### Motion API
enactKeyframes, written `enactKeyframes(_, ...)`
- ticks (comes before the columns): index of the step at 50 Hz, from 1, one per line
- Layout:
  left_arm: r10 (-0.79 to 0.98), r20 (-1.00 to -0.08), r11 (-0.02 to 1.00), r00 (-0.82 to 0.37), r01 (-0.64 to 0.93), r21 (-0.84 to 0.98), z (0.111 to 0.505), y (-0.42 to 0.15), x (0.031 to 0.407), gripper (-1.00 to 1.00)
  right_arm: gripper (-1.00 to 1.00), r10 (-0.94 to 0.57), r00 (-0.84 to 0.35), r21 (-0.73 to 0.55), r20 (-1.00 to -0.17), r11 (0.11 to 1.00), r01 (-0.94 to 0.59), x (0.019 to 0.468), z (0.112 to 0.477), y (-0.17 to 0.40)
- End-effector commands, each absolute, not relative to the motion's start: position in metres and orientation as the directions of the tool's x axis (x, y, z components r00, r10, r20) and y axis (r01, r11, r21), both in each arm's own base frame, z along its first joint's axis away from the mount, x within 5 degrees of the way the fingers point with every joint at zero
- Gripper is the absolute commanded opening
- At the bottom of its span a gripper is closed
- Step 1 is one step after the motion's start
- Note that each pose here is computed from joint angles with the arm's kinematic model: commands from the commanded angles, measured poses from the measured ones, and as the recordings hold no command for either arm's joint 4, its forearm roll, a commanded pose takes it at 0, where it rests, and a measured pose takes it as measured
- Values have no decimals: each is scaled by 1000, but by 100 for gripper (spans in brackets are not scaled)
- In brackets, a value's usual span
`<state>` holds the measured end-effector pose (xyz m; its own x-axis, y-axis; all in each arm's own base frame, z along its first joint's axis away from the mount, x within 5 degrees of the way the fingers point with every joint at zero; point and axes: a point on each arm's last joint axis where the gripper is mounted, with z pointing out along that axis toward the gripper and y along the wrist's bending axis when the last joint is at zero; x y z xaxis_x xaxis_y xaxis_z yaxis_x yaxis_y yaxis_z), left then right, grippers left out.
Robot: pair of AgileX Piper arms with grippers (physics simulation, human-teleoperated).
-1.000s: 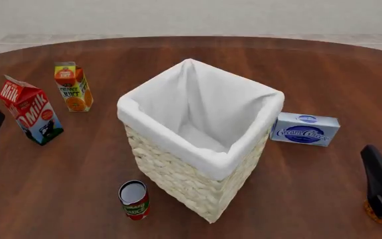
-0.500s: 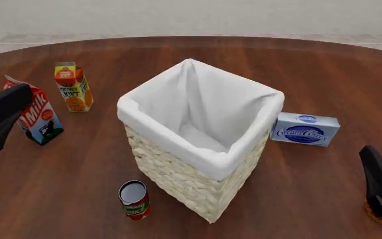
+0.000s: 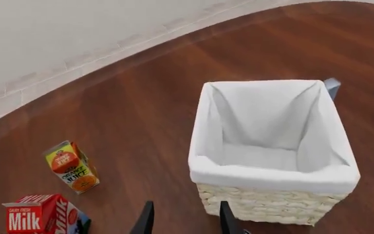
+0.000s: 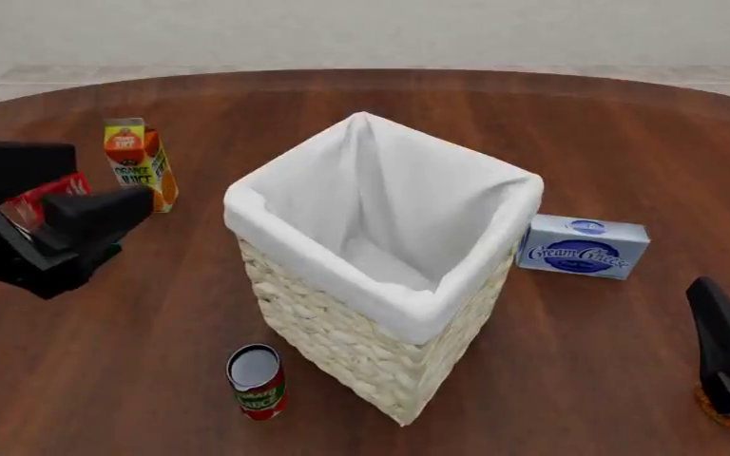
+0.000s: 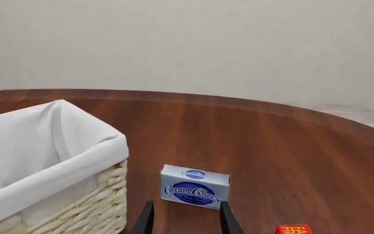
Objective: Pick up the alphabet soup and the tomato sauce, and put them in the basket.
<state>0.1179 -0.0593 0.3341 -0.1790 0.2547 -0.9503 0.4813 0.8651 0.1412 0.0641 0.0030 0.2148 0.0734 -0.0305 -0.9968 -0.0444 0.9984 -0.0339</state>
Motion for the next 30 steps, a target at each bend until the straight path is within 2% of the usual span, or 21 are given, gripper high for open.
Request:
enactKeyframes(1,325,-915,838,-240,522,160,331,-69,129,100,100,-30,74,-33,-997,999,-43,64,215,3)
enactKeyframes(30,409,-819,780,-402,620,86,304,-85,121,100,100,-31,76,-34,-997,998,-46,64,215,3)
